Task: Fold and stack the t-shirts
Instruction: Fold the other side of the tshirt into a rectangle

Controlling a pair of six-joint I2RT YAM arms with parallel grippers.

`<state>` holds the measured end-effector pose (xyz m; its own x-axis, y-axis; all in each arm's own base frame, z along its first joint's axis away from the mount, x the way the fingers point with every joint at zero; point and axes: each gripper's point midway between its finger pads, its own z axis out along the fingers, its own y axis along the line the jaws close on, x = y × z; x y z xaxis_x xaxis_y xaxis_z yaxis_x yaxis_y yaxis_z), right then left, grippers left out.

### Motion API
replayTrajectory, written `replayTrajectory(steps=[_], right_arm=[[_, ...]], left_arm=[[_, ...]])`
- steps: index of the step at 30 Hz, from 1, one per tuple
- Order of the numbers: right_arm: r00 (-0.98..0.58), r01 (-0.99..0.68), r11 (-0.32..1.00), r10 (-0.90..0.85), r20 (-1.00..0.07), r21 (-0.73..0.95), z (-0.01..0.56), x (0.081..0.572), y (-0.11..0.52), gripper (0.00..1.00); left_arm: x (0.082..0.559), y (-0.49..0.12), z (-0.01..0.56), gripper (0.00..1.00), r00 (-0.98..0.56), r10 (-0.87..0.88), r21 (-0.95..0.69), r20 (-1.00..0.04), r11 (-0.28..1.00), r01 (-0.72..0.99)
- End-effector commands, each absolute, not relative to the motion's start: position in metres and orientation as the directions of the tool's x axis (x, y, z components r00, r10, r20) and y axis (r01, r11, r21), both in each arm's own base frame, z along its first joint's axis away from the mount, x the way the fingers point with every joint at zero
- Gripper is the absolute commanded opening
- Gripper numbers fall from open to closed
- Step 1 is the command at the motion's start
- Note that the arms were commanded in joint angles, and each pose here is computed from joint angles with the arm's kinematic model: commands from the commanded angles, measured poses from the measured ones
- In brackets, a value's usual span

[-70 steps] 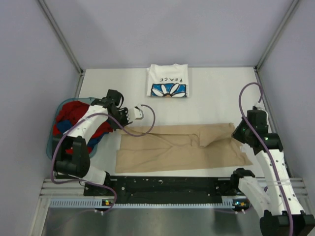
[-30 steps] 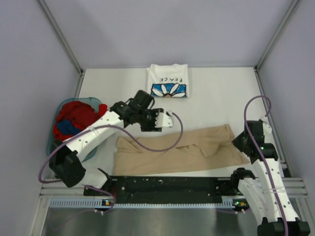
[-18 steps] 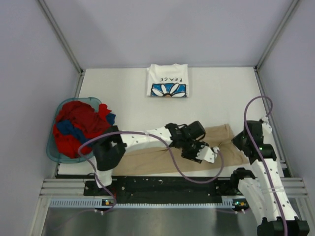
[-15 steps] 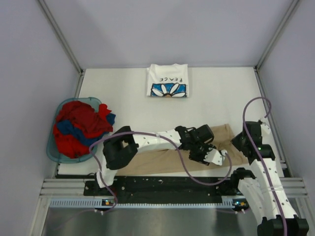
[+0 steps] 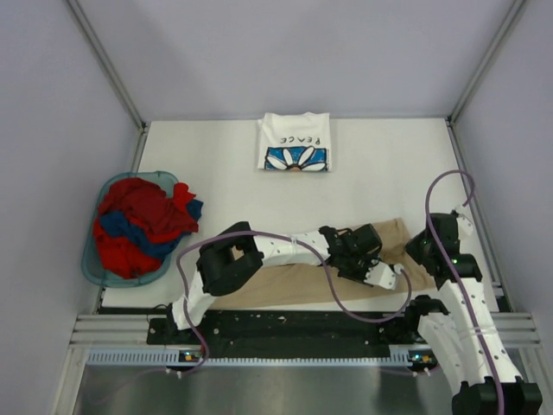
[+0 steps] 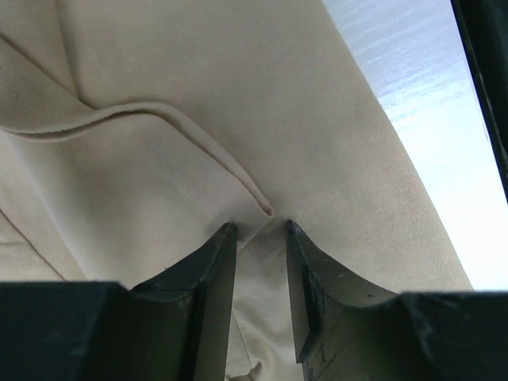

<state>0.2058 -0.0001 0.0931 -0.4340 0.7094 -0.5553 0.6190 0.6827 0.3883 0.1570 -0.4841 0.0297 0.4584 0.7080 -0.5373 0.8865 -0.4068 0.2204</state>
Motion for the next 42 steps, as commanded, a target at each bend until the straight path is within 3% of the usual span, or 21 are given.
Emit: replayTrajectory(steps=[1,5,8,11,14,22,34,36,37,38,39,42], right_arm=[[-0.414,0.595,0.689,0.704,-0.577,0.413,0.100,0.215,0.000,0.00],[-0.415,0.595,0.690,0.703,-0.578,0.412,0.100,0.215,0.000,0.00],[-0.414,0.596,0.689,0.703,-0.578,0.412,0.100,0.215,-0.001,0.00],[-0.413,0.594,0.690,0.702,-0.580,0.413,0.101,0.216,-0.001,0.00],[-0.412,0.595,0.689,0.703,-0.580,0.413,0.101,0.216,-0.001,0.00],[-0.371,0.720,0.557,0.813,-0.449,0.414,0.091,0.186,0.001,0.00],[-0.350,0.827,0.433,0.895,-0.277,0.357,0.045,0.148,0.016,0.00],[-0.345,0.844,0.419,0.902,-0.260,0.334,0.043,0.142,0.017,0.20],[-0.336,0.856,0.405,0.908,-0.251,0.321,0.044,0.137,0.017,0.38],[-0.323,0.862,0.395,0.911,-0.256,0.318,0.049,0.136,0.015,0.50],[-0.320,0.860,0.400,0.907,-0.273,0.319,0.056,0.136,0.012,0.58],[-0.295,0.829,0.433,0.876,-0.380,0.353,0.089,0.148,-0.003,0.64]], left_arm=[[0.162,-0.507,0.045,0.37,0.467,0.669,0.270,-0.578,-0.384,0.883],[0.158,-0.514,0.049,0.41,0.454,0.665,0.255,-0.592,-0.380,0.889],[0.155,-0.513,0.048,0.38,0.460,0.665,0.250,-0.589,-0.391,0.886],[0.159,-0.508,0.044,0.23,0.474,0.678,0.266,-0.562,-0.395,0.879],[0.160,-0.503,0.049,0.00,0.476,0.690,0.269,-0.545,-0.394,0.879],[0.150,-0.483,0.101,0.00,0.440,0.677,0.213,-0.589,-0.396,0.893],[0.129,-0.449,0.079,0.00,0.430,0.679,0.106,-0.595,-0.464,0.879],[0.128,-0.448,0.074,0.00,0.436,0.680,0.100,-0.589,-0.474,0.875],[0.128,-0.448,0.072,0.00,0.438,0.680,0.097,-0.588,-0.479,0.873],[0.127,-0.448,0.071,0.00,0.440,0.680,0.095,-0.586,-0.482,0.871],[0.129,-0.448,0.069,0.00,0.440,0.684,0.094,-0.582,-0.481,0.872],[0.130,-0.449,0.066,0.00,0.449,0.681,0.099,-0.579,-0.488,0.867]])
